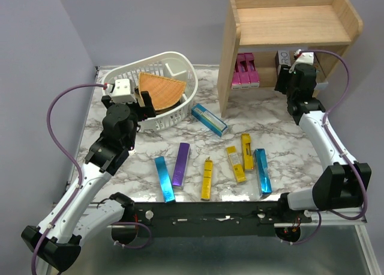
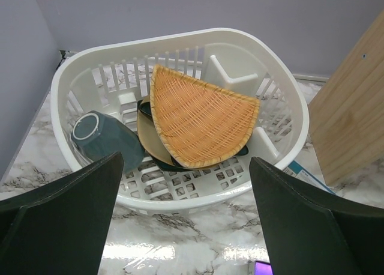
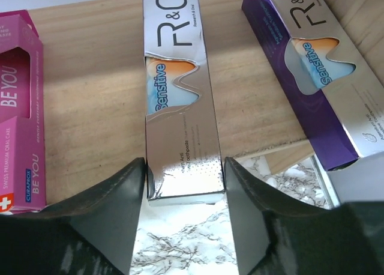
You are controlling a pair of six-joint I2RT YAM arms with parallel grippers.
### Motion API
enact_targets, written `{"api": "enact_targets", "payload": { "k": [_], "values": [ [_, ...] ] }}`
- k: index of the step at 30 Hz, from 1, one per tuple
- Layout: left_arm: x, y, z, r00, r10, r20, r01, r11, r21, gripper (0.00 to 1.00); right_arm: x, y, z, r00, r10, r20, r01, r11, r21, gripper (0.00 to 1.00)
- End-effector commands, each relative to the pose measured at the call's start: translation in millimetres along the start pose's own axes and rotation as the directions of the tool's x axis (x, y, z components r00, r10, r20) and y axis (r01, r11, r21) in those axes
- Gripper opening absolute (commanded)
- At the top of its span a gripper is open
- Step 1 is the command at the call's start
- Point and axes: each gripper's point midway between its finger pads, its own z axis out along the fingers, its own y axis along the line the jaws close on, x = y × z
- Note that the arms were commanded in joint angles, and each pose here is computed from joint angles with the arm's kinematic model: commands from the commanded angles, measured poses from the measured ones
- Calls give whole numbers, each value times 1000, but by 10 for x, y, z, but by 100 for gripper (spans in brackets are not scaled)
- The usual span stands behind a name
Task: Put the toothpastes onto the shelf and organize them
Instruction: Place the toothpaste on the shelf.
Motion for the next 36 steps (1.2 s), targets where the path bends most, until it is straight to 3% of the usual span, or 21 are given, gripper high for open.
{"api": "enact_targets", "payload": {
  "k": [1,10,18,25,36],
  "values": [
    [-8,52,21,1000,1,18,0,1000,-27,99,-59,-178,54,1000,-5,27,3,998,57,58],
    [4,56,31,1000,6,17,-6,1000,-30,99,-127,-610,162,998,-39,47,33,993,117,54],
    [19,46,46,1000,11,14,-10,1000,-28,99,-164,-911,194,997,-73,40,63,977,203,63],
    [29,53,50,1000,17,11,-16,999,-31,99,-201,-1039,129,995,-63,79,39,960,277,68],
    [29,57,50,1000,18,11,-18,999,-33,99,-188,-930,86,996,-11,92,-9,976,219,68]
  ]
}}
